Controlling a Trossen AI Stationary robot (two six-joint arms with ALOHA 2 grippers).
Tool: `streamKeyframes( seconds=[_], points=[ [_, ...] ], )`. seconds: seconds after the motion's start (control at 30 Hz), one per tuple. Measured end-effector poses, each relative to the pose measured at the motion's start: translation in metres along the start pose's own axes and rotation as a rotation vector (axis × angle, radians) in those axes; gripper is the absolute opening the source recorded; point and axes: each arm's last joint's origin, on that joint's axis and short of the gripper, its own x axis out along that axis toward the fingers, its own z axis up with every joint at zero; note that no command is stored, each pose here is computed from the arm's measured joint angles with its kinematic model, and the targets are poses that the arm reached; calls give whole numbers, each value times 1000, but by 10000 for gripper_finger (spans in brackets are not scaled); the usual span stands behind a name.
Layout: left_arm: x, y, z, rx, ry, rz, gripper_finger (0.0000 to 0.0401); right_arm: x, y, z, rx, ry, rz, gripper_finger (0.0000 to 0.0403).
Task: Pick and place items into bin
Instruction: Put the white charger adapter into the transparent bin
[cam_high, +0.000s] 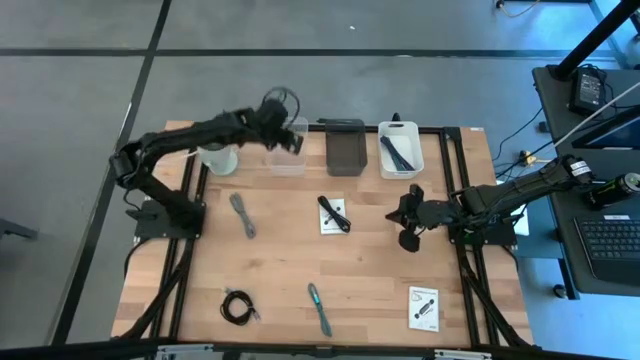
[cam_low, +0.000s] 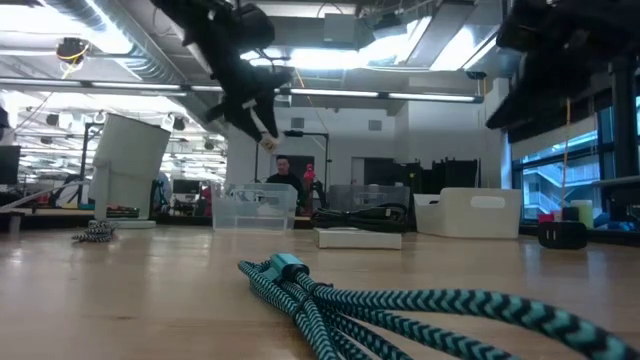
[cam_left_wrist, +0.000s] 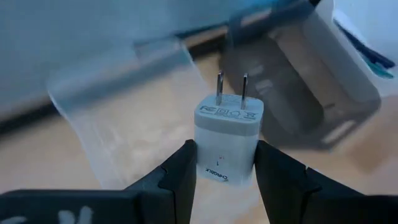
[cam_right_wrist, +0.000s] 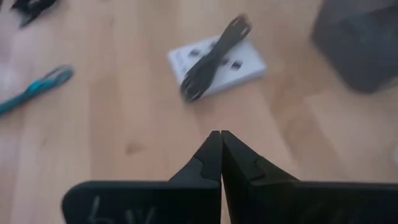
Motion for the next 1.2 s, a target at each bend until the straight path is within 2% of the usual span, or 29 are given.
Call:
streamKeyframes(
  seconds=[0.13, 0.27, 0.4, 0.6, 0.87, 1.2],
  points=[
    [2, 6, 34, 167, -31, 41, 139, 0, -3, 4, 18, -66, -86, 3],
    [14, 11, 53, 347, 75, 132, 139, 3, -10, 7, 74, -78, -130, 3],
    [38, 17, 57, 480, 229, 186, 139, 4, -17, 9, 136, -84, -159, 3],
    [78, 19, 45, 617, 380, 185, 139, 6, -23, 11, 179, -89, -188, 3],
    [110, 16, 25, 679, 505, 179, 139, 8, -30, 14, 222, -96, -223, 3],
    [115, 15, 23, 691, 512, 178, 151, 9, -36, 15, 265, -102, -249, 3]
  ],
)
